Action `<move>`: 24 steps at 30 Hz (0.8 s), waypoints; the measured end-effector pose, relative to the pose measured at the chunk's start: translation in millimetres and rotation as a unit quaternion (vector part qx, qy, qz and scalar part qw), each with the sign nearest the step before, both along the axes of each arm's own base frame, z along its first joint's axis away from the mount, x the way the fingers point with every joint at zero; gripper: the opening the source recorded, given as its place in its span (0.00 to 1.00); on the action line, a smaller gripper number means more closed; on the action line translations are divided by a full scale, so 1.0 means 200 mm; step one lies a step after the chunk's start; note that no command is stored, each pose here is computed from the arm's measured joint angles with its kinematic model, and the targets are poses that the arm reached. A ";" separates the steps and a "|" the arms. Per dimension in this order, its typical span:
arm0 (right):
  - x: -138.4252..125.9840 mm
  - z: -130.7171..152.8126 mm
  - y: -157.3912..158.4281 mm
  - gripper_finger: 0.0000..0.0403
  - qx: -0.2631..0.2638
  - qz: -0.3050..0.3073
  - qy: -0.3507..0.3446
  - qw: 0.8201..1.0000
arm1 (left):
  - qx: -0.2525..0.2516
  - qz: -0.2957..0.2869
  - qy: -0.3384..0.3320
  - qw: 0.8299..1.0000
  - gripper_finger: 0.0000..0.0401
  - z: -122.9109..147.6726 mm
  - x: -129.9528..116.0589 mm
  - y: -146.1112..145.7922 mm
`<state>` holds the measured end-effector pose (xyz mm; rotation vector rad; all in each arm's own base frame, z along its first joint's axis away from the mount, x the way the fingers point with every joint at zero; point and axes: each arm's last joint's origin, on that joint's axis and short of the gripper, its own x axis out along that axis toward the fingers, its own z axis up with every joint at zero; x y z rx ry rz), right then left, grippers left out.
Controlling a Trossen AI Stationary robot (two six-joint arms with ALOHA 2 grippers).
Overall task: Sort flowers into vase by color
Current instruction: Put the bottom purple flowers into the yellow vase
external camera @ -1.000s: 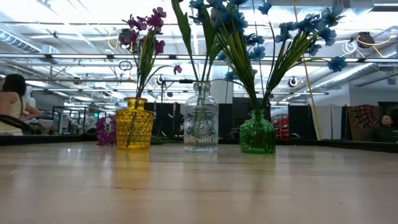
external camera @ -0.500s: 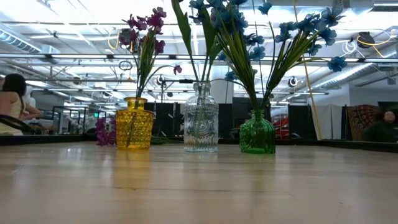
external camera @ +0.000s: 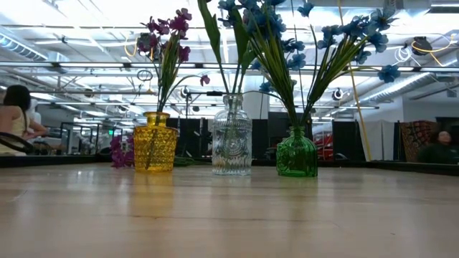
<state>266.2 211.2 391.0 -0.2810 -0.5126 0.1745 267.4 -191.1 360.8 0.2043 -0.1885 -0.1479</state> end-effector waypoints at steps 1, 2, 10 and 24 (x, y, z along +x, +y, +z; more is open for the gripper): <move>0.00 0.00 0.00 0.39 -0.001 0.000 -0.001 1.000 | -0.006 -0.010 -0.001 1.000 0.02 -0.01 0.01 0.01; 0.00 0.00 0.00 0.39 0.000 0.000 -0.001 1.000 | -0.011 -0.015 -0.001 1.000 0.02 -0.02 0.03 0.02; 0.03 -0.03 -0.01 0.45 -0.002 -0.012 0.008 1.000 | -0.013 -0.035 -0.017 0.999 0.02 -0.13 0.16 0.03; 0.05 -0.03 -0.03 0.33 0.018 -0.003 0.013 1.000 | -0.019 -0.038 -0.041 0.998 0.02 -0.21 0.27 0.06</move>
